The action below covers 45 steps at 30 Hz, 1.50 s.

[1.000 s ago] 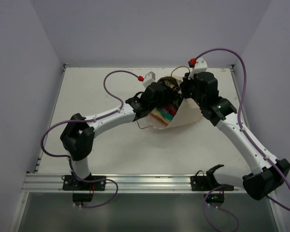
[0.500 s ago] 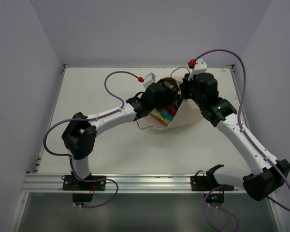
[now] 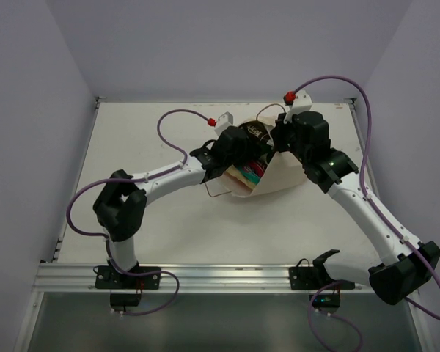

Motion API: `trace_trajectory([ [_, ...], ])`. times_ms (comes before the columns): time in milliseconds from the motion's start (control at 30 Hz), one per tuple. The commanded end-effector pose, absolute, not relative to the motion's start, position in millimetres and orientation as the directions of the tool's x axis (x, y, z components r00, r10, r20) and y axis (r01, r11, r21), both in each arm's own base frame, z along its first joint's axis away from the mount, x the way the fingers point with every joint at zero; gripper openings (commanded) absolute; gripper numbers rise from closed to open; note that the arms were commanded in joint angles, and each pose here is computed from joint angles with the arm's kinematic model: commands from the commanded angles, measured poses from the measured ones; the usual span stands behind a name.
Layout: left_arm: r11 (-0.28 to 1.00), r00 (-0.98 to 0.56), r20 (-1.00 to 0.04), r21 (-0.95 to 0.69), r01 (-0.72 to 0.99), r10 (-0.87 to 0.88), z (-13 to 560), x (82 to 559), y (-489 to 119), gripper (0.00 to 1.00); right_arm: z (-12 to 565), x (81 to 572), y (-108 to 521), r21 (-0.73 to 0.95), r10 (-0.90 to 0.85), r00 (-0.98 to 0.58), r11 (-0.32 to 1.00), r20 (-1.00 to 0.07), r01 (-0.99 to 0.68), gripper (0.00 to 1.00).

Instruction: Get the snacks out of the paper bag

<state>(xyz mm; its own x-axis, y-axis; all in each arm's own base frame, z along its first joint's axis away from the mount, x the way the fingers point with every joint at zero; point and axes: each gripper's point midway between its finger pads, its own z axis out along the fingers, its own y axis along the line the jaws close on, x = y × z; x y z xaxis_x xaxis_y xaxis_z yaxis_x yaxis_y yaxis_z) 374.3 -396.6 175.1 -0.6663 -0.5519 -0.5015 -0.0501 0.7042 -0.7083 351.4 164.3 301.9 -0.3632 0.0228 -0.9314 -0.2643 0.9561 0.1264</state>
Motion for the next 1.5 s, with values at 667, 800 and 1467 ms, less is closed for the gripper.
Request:
trace_trajectory([
  [667,0.577,-0.644,-0.42,-0.816,-0.04,-0.639,176.4,400.2,-421.8,0.49,302.4,330.5,188.5,0.265,0.103,-0.408,0.893,-0.907,-0.364,0.0],
  [800,0.57,-0.641,-0.421,-0.821,-0.032,-0.642,174.8,402.4,-424.0,0.3,303.0,328.8,188.0,0.27,0.107,-0.408,0.891,-0.907,-0.366,0.0],
  [1467,0.63,-0.51,-0.567,-0.774,0.061,-0.647,235.1,384.0,-341.6,0.0,296.7,335.3,149.3,0.27,0.149,-0.395,0.925,-0.906,-0.269,0.0],
])
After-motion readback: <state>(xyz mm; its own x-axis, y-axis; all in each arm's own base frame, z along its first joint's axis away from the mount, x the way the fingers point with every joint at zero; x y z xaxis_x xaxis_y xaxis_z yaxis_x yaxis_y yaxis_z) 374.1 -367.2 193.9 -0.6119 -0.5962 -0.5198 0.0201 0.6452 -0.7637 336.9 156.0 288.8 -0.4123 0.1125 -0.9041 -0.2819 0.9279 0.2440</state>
